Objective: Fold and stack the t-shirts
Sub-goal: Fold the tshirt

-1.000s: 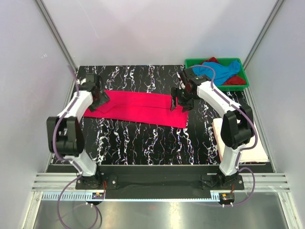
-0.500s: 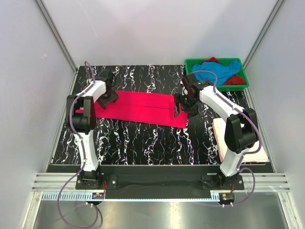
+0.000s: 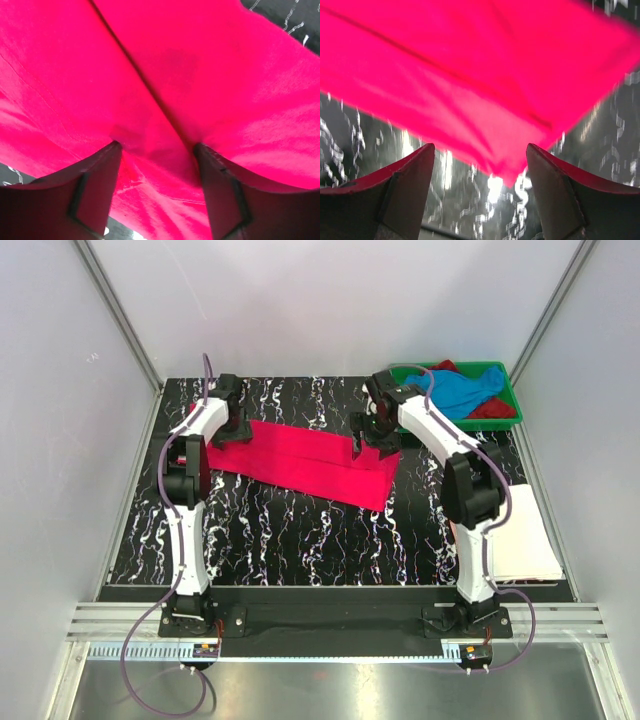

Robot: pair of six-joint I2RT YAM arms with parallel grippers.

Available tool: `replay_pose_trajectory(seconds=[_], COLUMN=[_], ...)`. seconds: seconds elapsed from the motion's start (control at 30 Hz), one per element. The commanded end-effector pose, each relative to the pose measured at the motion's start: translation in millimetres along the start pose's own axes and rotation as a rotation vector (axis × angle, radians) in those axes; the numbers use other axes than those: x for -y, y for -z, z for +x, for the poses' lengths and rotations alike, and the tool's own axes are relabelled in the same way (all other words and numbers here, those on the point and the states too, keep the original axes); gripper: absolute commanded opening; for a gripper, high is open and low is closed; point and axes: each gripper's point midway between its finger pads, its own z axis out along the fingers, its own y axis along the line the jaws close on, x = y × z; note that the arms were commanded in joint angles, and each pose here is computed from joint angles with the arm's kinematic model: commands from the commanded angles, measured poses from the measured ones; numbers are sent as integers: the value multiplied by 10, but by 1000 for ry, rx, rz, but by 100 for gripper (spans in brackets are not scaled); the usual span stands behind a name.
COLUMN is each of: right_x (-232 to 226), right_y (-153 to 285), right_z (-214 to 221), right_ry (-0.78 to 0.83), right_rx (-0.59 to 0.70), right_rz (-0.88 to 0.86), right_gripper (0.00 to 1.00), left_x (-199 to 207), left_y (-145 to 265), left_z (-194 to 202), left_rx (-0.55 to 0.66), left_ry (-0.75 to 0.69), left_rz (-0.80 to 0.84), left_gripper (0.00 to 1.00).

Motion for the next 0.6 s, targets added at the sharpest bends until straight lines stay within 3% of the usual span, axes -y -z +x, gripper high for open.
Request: replay_pose_trajectory(seconds=[0.0,0.17,0.27,0.57], right_x=[60,147,212,473], right_y=[-146,-397,-464,-709], right_z=[-185,-211,-179,94], right_ry=[35,82,99,152], right_rx=[6,-25,-34,-114], right_rz=[33,65,88,227], right_gripper=[82,81,82,87], left_x=[2,-195,-226,108], left_y=[284,941,1013,305], left_z=[-267,-513,-411,-4], left_rx=[89,241,253,-41], left_ry=[-97,-21,88,392], left_rz=[26,1,14,104], left_gripper=[72,81,87,85])
